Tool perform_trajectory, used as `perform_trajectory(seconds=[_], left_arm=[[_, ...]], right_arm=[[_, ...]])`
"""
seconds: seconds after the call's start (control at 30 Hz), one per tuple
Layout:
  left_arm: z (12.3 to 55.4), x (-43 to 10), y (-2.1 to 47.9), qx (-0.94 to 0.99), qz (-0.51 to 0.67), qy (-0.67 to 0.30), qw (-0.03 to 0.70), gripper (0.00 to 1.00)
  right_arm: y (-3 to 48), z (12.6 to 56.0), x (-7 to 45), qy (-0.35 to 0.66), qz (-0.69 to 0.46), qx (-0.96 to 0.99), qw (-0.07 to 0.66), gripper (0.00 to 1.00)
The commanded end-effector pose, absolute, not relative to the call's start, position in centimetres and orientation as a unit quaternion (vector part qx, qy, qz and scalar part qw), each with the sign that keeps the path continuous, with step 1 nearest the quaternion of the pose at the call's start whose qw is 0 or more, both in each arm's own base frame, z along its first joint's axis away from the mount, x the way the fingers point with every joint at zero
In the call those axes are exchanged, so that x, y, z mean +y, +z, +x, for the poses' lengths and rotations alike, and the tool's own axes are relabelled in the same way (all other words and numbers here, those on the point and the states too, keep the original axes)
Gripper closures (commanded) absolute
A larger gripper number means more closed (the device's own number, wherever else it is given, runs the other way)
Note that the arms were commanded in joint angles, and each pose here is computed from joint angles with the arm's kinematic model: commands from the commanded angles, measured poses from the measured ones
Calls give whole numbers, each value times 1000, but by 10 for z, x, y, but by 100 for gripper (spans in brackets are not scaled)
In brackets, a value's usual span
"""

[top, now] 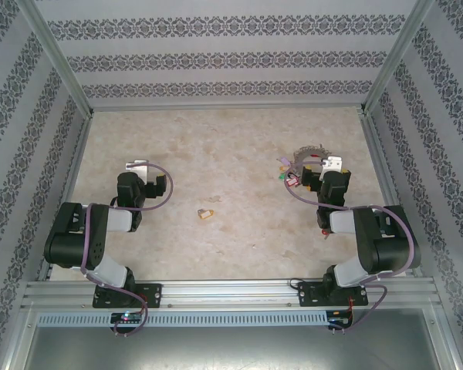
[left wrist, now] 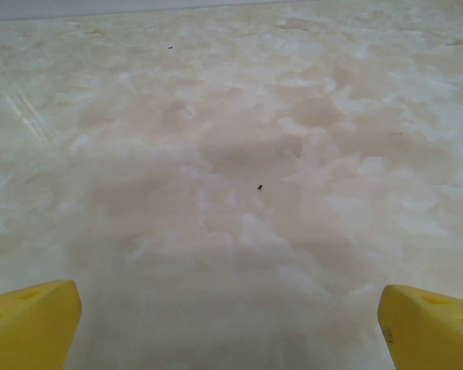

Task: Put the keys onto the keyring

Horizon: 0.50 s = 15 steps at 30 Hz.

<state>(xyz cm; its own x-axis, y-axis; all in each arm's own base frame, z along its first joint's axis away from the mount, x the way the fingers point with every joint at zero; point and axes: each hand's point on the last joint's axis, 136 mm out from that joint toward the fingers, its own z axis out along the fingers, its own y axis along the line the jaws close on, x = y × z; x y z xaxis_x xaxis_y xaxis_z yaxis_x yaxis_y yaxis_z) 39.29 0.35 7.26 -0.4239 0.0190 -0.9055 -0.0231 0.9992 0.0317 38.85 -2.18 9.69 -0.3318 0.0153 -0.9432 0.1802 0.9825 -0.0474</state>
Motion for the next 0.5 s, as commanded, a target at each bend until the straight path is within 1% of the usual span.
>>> perform_trajectory(seconds=[0.0, 0.47], left_arm=[[399, 4, 83, 836, -4, 14, 549, 1], [400, 6, 82, 836, -8, 12, 548, 1]], right_arm=[[109, 392, -20, -66, 70, 799, 594, 2], [108, 393, -14, -56, 56, 801, 593, 2]])
